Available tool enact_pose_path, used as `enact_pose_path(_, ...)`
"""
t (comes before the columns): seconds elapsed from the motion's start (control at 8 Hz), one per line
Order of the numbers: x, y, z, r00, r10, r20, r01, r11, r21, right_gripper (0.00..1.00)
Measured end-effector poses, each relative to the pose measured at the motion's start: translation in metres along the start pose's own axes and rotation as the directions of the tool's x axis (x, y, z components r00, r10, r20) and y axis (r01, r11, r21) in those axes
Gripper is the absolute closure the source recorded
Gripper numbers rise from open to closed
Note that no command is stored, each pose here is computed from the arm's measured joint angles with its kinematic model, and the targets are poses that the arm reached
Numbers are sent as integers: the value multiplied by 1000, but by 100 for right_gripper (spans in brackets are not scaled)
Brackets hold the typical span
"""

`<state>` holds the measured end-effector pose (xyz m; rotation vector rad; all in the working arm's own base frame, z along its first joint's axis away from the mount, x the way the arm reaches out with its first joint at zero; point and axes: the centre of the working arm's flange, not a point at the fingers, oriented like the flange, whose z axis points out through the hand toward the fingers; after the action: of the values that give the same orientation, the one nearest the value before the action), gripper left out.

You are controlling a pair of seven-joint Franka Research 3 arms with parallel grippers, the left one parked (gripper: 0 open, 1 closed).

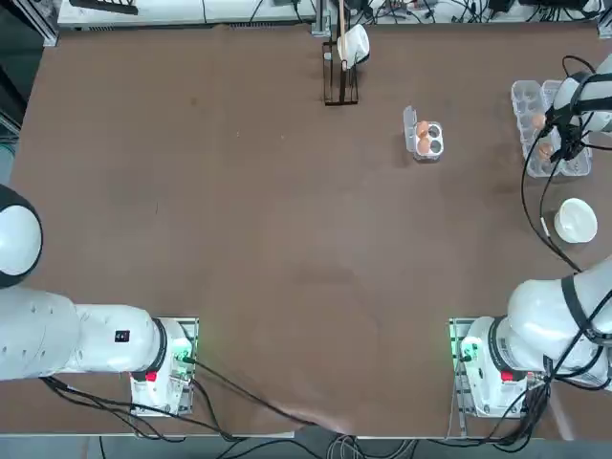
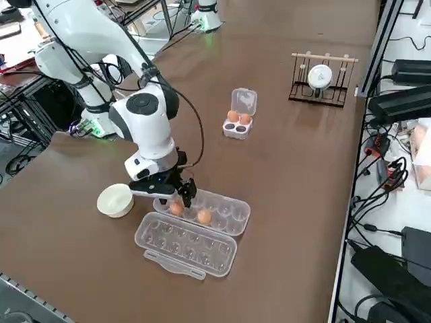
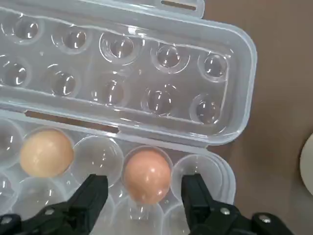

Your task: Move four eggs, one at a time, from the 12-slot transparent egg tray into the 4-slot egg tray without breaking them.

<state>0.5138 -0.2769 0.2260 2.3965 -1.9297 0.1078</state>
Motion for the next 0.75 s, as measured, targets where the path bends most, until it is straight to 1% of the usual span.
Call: enact_pose_path(0.75, 2, 2, 6, 1000, 5, 1, -5, 1000, 0, 10)
